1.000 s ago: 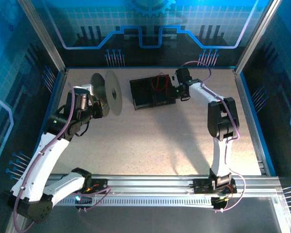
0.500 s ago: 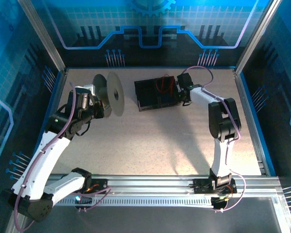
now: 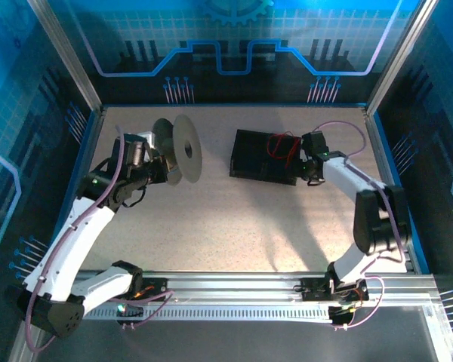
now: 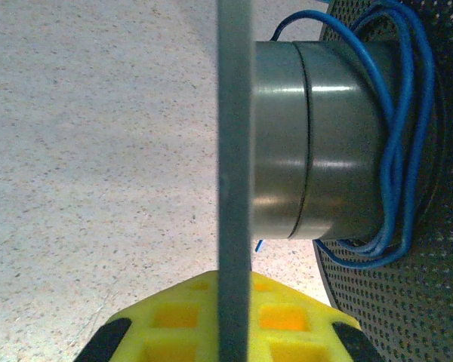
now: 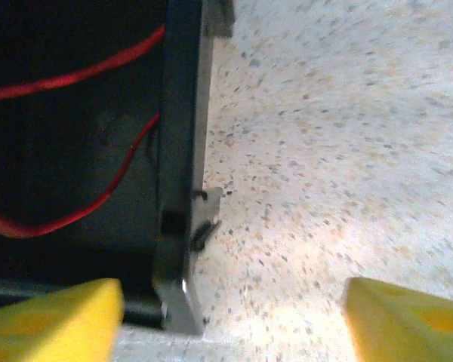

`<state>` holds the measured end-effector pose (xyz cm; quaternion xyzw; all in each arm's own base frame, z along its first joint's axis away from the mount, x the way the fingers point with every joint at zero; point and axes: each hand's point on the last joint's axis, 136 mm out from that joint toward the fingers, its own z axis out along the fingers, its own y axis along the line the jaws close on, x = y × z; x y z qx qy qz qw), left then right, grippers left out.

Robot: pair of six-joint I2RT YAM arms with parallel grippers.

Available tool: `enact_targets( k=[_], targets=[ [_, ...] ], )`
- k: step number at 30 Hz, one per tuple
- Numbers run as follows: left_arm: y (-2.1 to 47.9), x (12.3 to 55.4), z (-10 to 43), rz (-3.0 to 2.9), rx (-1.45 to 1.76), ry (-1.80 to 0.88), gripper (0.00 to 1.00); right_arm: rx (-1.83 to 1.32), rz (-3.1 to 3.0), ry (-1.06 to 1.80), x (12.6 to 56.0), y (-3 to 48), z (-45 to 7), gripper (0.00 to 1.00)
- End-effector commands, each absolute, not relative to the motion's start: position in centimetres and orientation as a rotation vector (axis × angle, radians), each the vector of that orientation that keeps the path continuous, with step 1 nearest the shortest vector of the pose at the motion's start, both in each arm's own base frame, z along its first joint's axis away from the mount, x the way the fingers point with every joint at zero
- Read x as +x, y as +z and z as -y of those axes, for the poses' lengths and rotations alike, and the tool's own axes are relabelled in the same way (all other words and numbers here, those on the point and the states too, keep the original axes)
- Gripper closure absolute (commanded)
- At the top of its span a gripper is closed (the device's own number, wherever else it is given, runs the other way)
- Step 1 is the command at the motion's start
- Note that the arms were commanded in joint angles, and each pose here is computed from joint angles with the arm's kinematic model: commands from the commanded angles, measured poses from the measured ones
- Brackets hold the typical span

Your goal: Wrap the cables

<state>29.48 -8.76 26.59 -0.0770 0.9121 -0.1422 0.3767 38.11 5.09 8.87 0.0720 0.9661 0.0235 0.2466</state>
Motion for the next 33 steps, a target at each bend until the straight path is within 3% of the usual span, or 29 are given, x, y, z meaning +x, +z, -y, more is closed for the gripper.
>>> enact_targets(
  k=[1, 6, 11, 13, 15, 20, 25, 31, 33],
  targets=[
    [28.1, 31.0, 10.5, -2.26, -0.195, -0.474, 1.0, 0.185, -2.551, 0.141, 37.1, 12.9, -5.2, 0.0],
    [26.1, 31.6, 11.7, -2.307, -0.162, -0.429, 1.0, 0.144, -2.35, 0.378, 37.3, 18.2, -6.7, 0.0],
    [24.3, 31.9, 13.3, -2.353, -0.107, -0.355, 1.0, 0.222, -2.326, 0.571, 38.6, 19.5, -7.4, 0.01],
    [23.2, 31.9, 14.2, -2.373, -0.081, -0.312, 1.0, 0.239, -2.348, 0.589, 39.5, 19.1, -8.0, 0.2],
    [22.2, 31.9, 15.2, -2.395, -0.051, -0.285, 1.0, 0.254, -2.353, 0.588, 40.3, 18.8, -8.5, 0.28],
    [19.7, 32.1, 17.0, -2.438, -0.023, -0.237, 1.0, 0.338, -2.402, 0.5, 42.5, 16.9, -8.9, 0.3],
    [17.8, 32.0, 18.6, -2.476, 0.016, -0.199, 1.0, 0.413, -2.507, 0.413, 44.3, 14.1, -9.0, 0.39],
    [16.9, 31.7, 19.4, -2.501, 0.036, -0.18, 1.0, 0.44, -2.541, 0.314, 45.8, 12.1, -8.7, 0.57],
    [16.6, 31.6, 19.5, -2.51, 0.033, -0.184, 1.0, 0.441, -2.554, 0.288, 46.1, 11.4, -8.6, 0.68]
  ],
)
